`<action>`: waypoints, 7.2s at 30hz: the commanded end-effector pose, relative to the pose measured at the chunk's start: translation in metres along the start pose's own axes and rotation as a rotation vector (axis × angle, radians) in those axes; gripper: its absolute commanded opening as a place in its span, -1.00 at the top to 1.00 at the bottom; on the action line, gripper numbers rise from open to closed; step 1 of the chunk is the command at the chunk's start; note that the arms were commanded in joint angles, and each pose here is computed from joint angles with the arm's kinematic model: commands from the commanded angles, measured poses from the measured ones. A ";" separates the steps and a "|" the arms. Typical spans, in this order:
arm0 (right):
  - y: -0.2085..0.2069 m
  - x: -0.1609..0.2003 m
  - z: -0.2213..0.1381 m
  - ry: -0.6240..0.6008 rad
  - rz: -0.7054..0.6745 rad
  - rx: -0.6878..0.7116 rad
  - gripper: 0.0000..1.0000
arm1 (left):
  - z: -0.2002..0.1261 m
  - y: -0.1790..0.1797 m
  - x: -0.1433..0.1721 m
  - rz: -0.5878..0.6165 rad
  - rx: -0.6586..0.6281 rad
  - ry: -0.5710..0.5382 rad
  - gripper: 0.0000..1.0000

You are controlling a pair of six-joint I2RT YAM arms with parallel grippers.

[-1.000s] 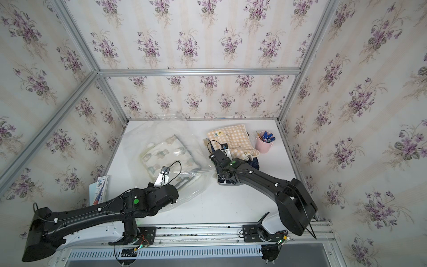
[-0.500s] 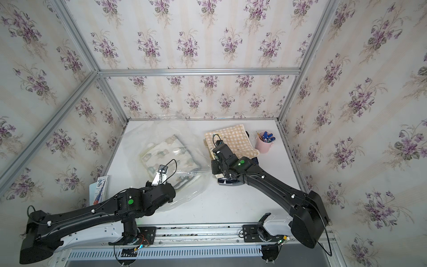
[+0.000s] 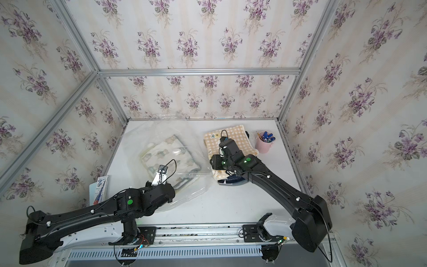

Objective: Take the blanket out of the vacuum bag
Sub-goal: Adjust the blanket at the center of the board, then take out the blanket from the vacuum bag.

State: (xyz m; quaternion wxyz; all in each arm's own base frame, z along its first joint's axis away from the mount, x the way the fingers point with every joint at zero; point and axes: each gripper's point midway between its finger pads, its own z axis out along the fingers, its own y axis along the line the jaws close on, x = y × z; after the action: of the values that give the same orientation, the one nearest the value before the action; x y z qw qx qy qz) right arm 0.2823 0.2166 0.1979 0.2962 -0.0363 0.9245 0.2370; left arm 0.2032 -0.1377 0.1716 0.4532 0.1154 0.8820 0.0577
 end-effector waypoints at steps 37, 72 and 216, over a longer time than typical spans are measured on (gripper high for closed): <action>-0.147 0.025 -0.001 -0.086 0.782 -0.097 0.44 | 0.004 -0.013 -0.002 0.000 0.037 -0.008 0.79; -0.162 0.040 -0.046 -0.131 0.586 0.124 0.78 | 0.003 -0.011 0.001 -0.028 0.050 -0.009 0.82; 0.136 0.136 0.161 0.063 0.552 -0.493 0.19 | 0.020 0.001 0.005 -0.253 0.138 0.051 0.81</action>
State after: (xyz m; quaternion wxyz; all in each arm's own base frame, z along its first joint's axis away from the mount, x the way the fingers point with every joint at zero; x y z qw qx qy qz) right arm 0.2219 0.4178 0.0595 0.1591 0.1390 0.8286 0.5185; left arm 0.2155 -0.1334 0.1555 0.4232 0.0353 0.9038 -0.0534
